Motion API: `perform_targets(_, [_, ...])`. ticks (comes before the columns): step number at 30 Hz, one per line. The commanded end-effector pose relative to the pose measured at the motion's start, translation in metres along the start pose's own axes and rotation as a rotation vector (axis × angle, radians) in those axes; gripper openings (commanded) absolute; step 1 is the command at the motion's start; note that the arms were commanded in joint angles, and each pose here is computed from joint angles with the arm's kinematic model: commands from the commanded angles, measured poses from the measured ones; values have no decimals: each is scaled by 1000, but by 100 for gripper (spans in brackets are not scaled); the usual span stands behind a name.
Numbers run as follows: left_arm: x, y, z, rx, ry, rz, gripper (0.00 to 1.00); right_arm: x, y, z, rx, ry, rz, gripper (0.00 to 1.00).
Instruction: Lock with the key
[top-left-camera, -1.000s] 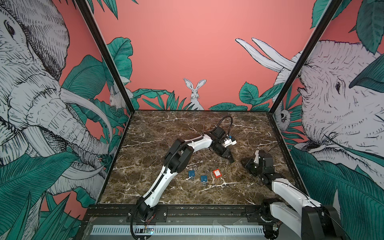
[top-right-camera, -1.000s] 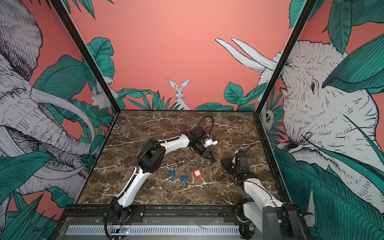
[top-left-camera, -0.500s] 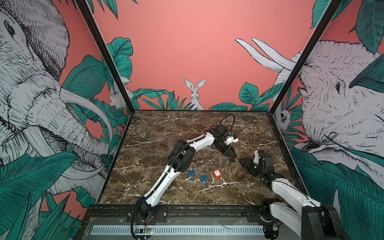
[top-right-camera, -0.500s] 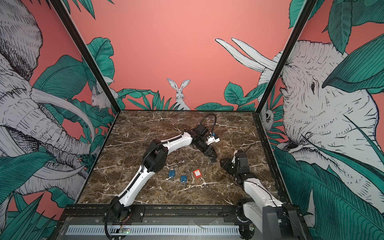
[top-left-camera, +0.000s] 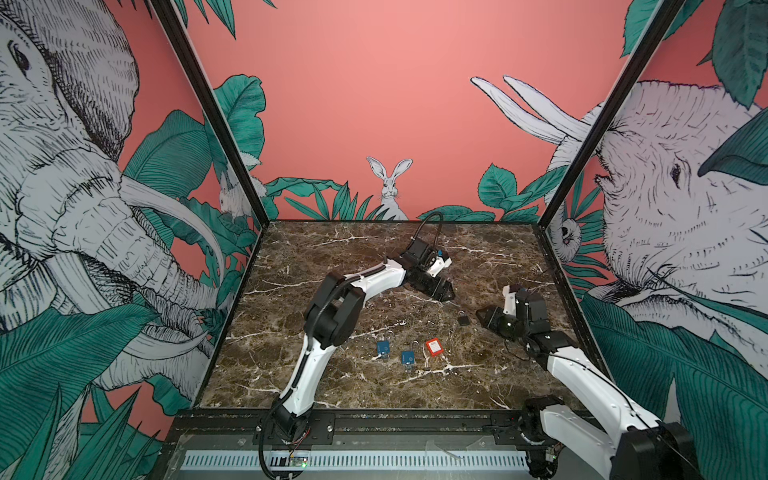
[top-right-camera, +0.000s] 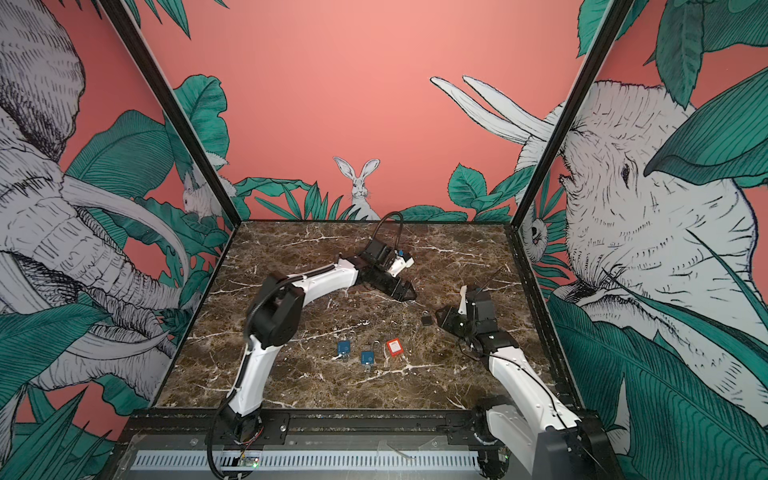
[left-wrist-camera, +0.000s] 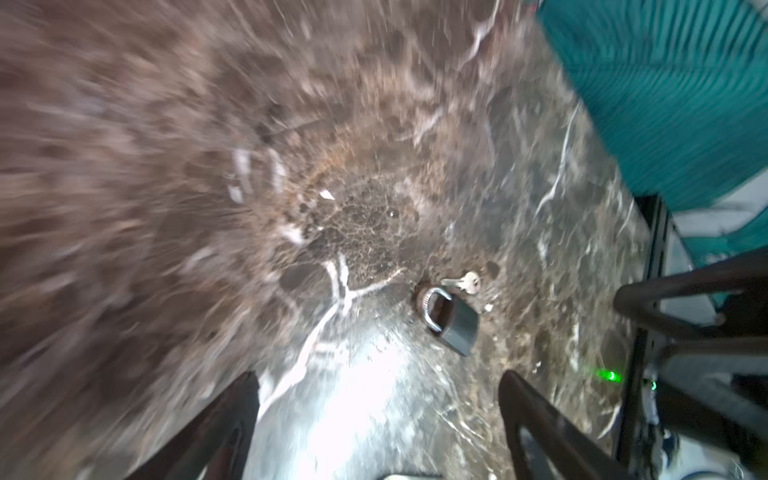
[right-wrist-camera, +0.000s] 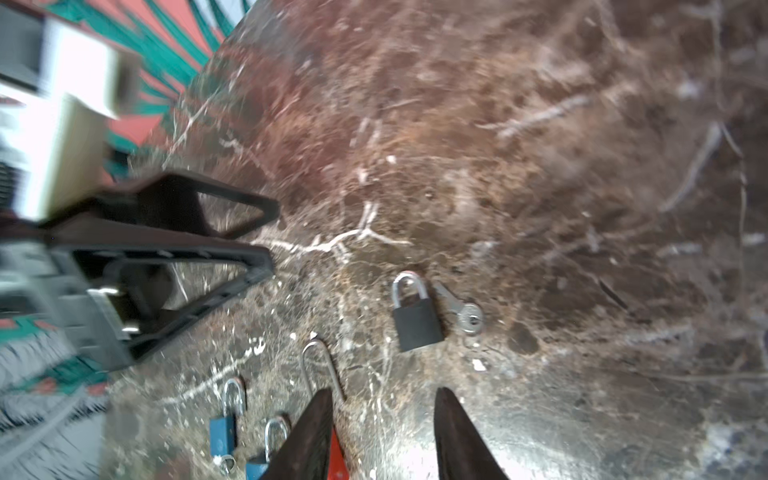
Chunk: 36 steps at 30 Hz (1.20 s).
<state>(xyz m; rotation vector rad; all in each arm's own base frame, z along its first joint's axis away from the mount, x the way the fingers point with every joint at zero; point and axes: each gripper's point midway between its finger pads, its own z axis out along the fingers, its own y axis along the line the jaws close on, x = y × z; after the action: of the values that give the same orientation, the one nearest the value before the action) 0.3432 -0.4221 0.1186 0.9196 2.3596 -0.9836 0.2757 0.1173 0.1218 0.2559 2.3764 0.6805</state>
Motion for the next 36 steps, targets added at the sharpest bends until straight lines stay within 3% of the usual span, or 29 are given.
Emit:
perform_targets(1, [-37,-12,-51,-87,-249,-19,91,6,6,-5,95,29,-151,40])
perform_targets(5, [0,2,-87,-187,-300,-79,90,11,39,-5,122,56,-310,40])
perform_targets(11, [52,8,-124,-273,-256,-99,94,32,66,-2,176,86,-498,40])
perform_targets(20, [92,19,-152,-233,-323,-245,97,74,67,25,143,203,-495,50])
perform_targets(27, [87,18,-145,-132,-362,-300,98,103,64,40,113,295,-497,59])
perform_targets(36, [81,11,-140,-60,-385,-322,97,125,59,55,109,353,-497,58])
